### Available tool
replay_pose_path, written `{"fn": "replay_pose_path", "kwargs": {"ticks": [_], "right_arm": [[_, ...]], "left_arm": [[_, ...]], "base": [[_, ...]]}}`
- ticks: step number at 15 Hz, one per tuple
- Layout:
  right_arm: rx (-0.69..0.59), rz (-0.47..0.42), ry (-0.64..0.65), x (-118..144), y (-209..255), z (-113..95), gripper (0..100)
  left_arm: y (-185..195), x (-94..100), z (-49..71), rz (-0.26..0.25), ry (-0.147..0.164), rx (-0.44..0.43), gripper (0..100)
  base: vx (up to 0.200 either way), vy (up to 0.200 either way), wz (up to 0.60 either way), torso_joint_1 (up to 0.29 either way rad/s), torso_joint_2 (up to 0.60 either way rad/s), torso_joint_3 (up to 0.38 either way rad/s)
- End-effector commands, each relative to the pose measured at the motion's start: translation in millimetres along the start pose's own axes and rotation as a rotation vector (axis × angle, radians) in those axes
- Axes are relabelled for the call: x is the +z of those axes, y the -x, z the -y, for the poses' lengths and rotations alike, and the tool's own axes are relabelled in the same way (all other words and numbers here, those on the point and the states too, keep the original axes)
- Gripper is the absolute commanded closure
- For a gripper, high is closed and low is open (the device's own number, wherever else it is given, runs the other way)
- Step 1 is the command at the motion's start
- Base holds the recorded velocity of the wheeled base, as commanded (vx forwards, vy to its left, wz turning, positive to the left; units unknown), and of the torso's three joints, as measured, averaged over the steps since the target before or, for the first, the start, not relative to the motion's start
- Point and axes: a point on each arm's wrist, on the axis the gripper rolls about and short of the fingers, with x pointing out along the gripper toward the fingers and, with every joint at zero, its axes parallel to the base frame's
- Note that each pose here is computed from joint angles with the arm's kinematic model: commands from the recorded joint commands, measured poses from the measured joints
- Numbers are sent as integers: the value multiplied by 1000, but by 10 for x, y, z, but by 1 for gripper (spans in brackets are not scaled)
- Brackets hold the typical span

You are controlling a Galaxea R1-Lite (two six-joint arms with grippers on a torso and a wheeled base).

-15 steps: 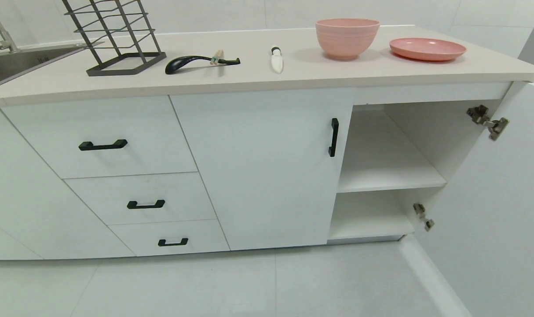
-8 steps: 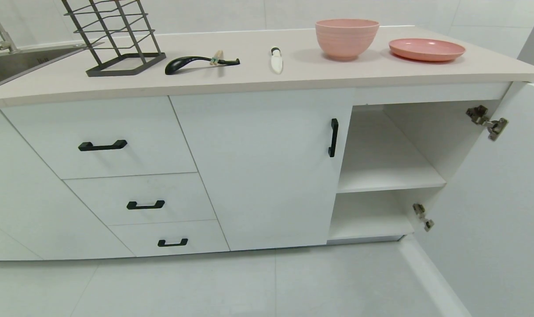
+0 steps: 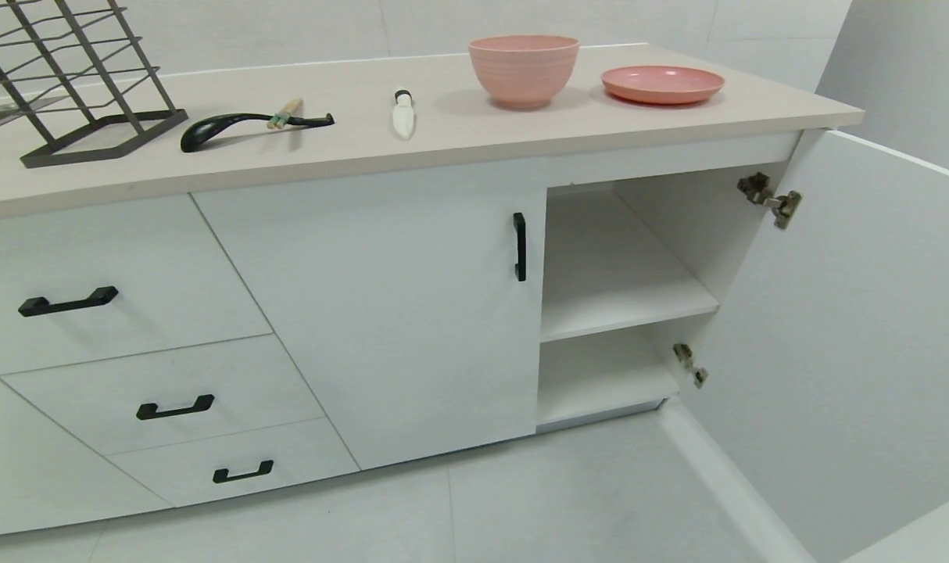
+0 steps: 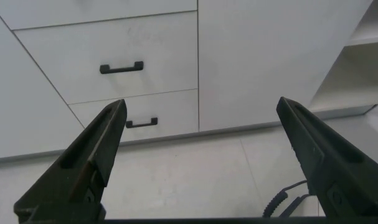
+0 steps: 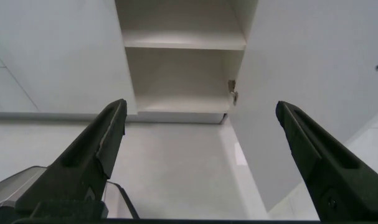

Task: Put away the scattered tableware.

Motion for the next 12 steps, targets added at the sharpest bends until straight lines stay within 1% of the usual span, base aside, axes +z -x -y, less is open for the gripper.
{"fn": "replay_pose_path", "kwargs": {"ticks": [1, 4, 7, 12], "right_arm": [[1, 1, 1, 0, 0, 0, 0], [1, 1, 2, 0, 0, 0, 0], [-1, 1, 1, 0, 0, 0, 0], [1, 1, 2, 0, 0, 0, 0]], "left_arm": [[-2, 1, 1, -2, -1, 0, 0], [-2, 1, 1, -2, -1, 0, 0], [-2, 1, 1, -2, -5, -2, 0], [-2, 0, 1, -3, -7, -2, 0]], "base": [[0, 0, 0, 0, 0, 0], [0, 0, 0, 0, 0, 0], [200, -200, 0, 4, 1, 4], [0, 0, 0, 0, 0, 0]]}}
